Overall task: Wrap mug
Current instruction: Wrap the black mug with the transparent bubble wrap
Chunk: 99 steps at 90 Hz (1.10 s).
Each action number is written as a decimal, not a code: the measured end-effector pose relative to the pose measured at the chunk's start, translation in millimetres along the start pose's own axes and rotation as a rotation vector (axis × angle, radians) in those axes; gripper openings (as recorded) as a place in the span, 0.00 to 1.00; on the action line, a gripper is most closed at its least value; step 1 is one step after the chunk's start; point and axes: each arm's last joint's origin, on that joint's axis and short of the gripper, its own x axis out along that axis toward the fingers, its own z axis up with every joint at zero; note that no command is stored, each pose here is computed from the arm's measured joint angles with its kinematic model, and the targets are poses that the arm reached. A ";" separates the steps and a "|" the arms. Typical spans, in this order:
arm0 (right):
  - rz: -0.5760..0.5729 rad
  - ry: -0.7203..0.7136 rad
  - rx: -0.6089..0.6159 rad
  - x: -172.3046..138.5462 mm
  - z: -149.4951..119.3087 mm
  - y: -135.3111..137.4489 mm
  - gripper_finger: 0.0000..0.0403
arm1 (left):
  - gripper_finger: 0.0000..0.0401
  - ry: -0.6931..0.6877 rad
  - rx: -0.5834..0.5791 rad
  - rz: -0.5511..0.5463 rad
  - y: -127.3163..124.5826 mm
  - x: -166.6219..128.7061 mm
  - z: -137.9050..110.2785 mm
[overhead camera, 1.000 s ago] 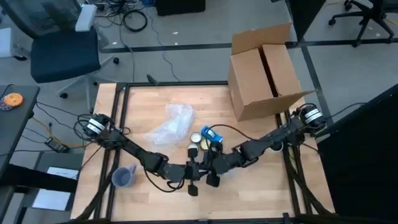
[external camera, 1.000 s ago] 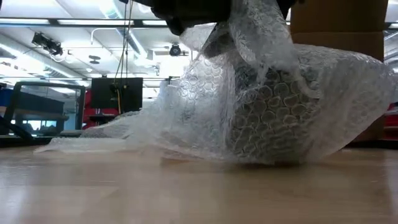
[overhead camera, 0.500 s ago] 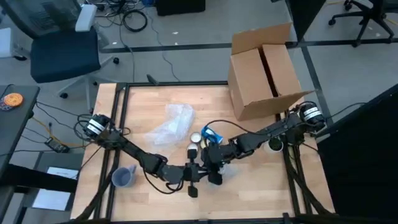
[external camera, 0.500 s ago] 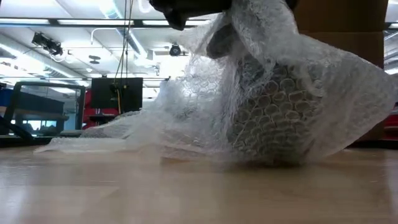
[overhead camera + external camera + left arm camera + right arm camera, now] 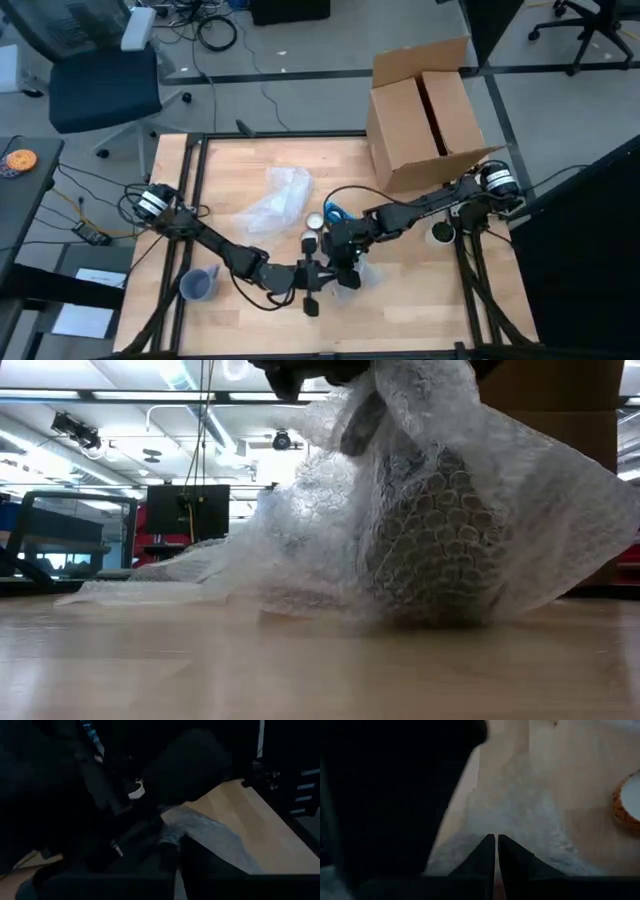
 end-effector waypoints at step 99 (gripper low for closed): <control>-0.157 -0.044 0.039 -63.8 -1.4 21.7 0.00 | 0.00 0.024 0.016 -0.010 -1.0 -0.3 -2.9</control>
